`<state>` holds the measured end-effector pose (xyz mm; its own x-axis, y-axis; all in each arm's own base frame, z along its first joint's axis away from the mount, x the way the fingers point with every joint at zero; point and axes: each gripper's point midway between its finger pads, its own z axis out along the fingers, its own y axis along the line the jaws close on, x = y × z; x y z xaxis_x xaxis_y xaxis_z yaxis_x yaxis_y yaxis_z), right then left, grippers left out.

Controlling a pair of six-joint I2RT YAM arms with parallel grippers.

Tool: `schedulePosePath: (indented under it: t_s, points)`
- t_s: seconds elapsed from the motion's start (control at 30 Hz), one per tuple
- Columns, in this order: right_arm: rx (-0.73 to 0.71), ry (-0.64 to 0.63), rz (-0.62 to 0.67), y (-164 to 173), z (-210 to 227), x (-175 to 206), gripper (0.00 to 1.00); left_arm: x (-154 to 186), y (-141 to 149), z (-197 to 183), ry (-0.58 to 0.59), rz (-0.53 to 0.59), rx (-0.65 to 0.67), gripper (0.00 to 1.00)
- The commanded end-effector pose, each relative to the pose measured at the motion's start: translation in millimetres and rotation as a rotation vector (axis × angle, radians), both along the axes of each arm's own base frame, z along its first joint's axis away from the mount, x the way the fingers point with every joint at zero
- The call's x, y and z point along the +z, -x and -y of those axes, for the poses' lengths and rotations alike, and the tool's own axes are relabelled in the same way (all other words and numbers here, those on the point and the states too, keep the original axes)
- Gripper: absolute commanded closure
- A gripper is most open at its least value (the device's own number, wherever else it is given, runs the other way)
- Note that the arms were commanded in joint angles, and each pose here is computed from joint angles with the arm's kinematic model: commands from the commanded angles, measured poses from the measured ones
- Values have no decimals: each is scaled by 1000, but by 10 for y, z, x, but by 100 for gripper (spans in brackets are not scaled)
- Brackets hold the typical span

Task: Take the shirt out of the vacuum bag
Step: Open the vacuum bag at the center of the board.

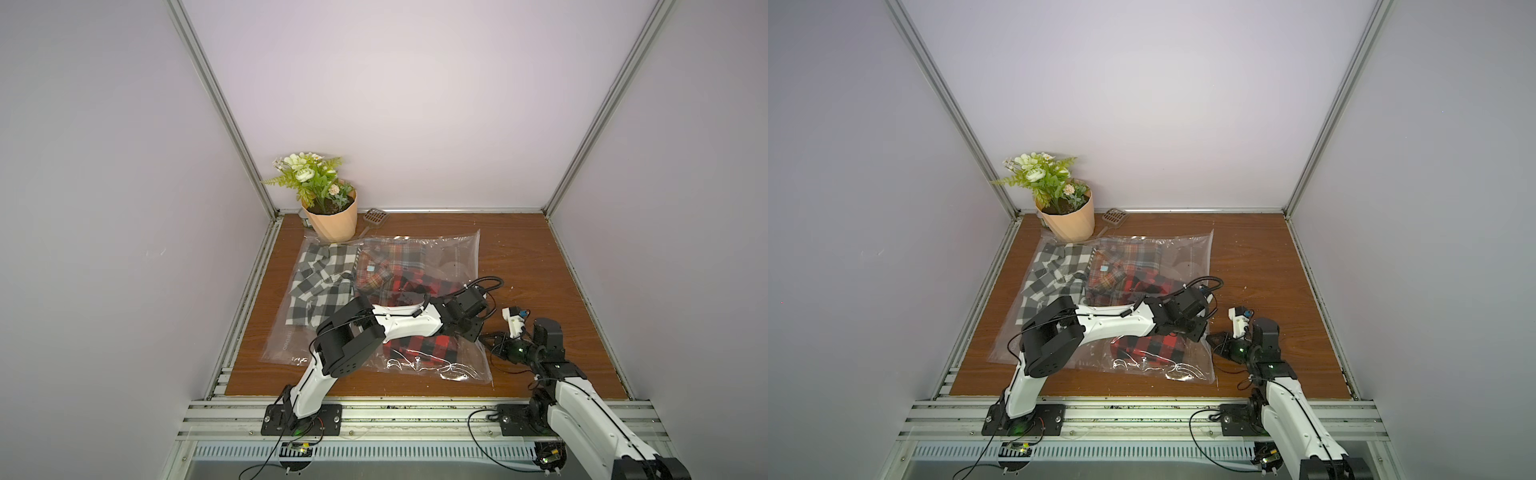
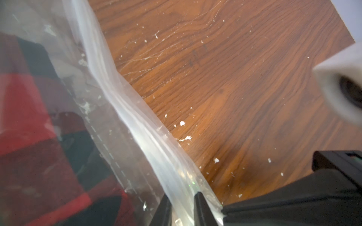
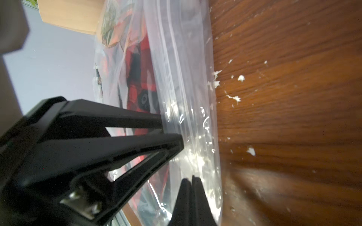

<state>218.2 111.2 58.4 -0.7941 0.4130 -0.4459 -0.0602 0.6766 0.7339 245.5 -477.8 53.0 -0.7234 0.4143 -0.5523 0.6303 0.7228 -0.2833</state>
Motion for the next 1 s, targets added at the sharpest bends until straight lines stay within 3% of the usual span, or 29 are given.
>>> schedulePosePath:
  t_s: [0.0,0.1,0.57,0.97]
  points:
    - [-55,28,33,-118,97,56,100,-122,20,-210,-55,-50,30,75]
    - [-53,28,31,-117,93,53,100,-151,42,-186,-56,-56,28,75]
    - [-64,43,17,-127,120,30,100,-176,132,-321,-52,-51,76,56]
    - [-62,33,31,-137,109,59,100,-196,163,-149,-8,-80,46,53]
